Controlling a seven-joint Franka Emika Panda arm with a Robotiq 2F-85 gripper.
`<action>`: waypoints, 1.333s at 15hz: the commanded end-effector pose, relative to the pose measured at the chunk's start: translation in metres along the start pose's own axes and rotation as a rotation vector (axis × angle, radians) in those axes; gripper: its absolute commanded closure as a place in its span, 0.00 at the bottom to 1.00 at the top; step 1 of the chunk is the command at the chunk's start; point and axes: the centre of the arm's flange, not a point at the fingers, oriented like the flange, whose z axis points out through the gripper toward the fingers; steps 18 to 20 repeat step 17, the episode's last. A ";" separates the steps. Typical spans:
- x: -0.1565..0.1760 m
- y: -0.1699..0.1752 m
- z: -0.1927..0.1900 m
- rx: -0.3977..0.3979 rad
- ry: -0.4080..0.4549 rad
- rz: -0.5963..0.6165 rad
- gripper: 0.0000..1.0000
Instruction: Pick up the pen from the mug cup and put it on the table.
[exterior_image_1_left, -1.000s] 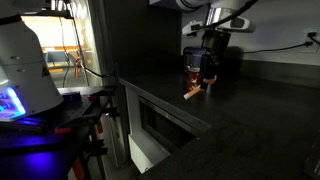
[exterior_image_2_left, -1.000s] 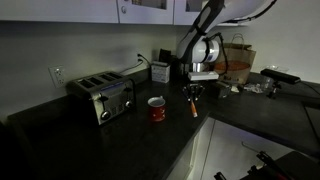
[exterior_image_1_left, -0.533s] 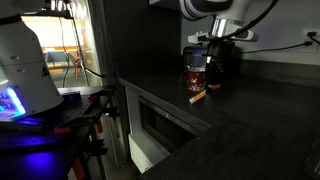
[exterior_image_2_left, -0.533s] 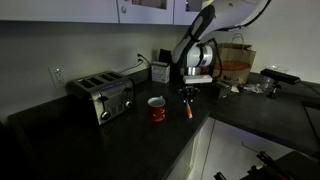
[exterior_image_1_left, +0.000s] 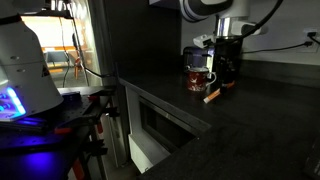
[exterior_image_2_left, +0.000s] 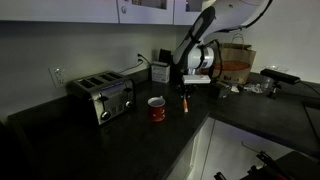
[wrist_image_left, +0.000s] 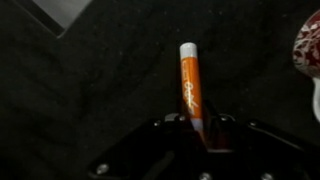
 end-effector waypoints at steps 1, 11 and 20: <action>-0.011 0.004 0.019 -0.023 -0.013 0.024 0.48; -0.026 -0.004 -0.022 0.002 0.135 -0.012 0.00; -0.070 -0.039 -0.105 0.034 0.075 -0.138 0.00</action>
